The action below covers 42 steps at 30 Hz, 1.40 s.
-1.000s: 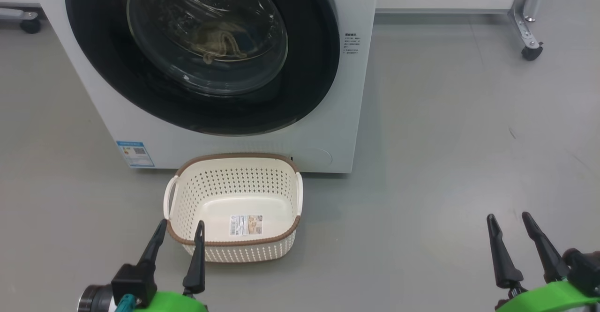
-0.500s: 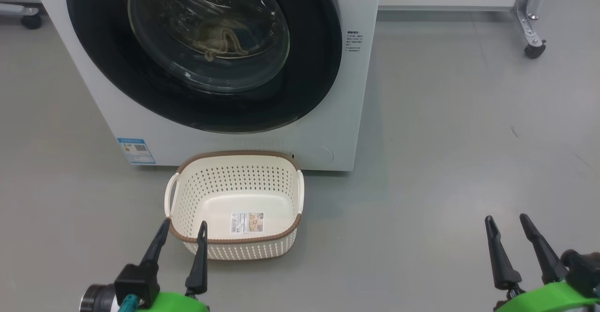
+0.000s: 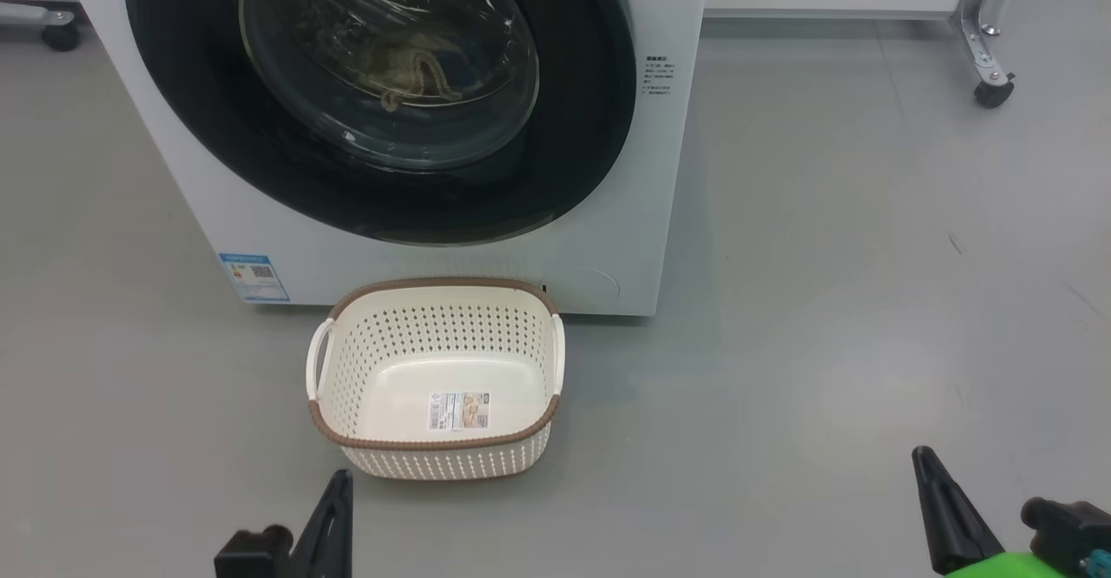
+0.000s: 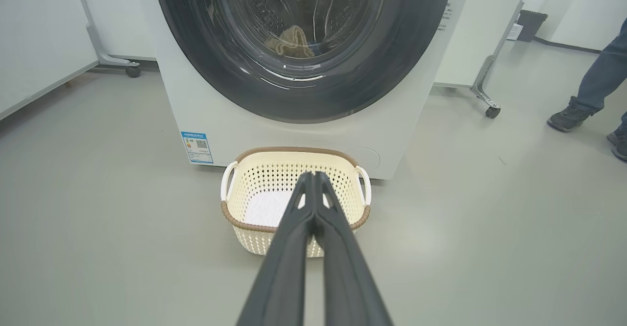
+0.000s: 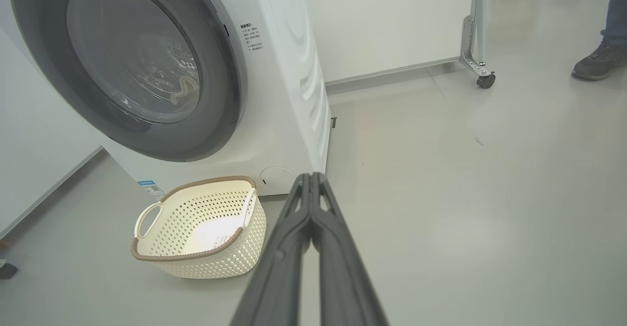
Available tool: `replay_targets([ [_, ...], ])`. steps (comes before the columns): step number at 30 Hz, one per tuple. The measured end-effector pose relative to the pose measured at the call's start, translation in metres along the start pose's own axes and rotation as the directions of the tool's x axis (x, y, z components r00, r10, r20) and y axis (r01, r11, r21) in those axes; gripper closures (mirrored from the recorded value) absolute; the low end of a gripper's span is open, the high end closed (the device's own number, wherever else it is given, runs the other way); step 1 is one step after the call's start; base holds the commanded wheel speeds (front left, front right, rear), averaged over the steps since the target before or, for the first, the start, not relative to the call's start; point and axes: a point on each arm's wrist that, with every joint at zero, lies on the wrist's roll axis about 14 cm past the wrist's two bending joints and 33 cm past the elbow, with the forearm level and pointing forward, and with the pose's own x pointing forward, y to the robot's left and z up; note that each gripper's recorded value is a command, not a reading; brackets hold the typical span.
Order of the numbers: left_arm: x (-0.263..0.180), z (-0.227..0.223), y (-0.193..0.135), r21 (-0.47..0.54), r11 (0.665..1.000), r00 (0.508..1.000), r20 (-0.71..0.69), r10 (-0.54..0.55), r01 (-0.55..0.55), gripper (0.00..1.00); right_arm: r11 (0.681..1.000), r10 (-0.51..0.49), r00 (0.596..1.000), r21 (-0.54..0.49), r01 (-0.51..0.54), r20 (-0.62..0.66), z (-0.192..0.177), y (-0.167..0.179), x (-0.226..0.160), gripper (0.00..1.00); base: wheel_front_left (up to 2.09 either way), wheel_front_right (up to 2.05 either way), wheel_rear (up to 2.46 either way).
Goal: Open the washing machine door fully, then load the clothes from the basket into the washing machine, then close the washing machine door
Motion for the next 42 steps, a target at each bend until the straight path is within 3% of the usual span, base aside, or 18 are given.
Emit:
replay_targets([
  [20,0.002,-0.002,0.016,-0.227,0.971,0.997,-0.030,0.071,-0.076,1.00,0.977,-0.030,0.999,0.212,0.032,-0.012,0.000,-0.003,0.007,1.00,0.00,0.00,0.00],
  [38,0.004,-0.001,0.029,-0.418,0.900,0.992,-0.052,0.117,-0.128,1.00,0.918,-0.043,0.999,0.393,0.047,-0.020,0.002,-0.004,0.015,1.00,0.00,0.00,0.00],
  [42,0.005,0.001,0.033,-0.472,0.871,0.990,-0.052,0.129,-0.138,1.00,0.895,-0.048,0.999,0.443,0.054,-0.025,0.001,-0.005,0.016,1.00,0.00,0.00,0.00],
])
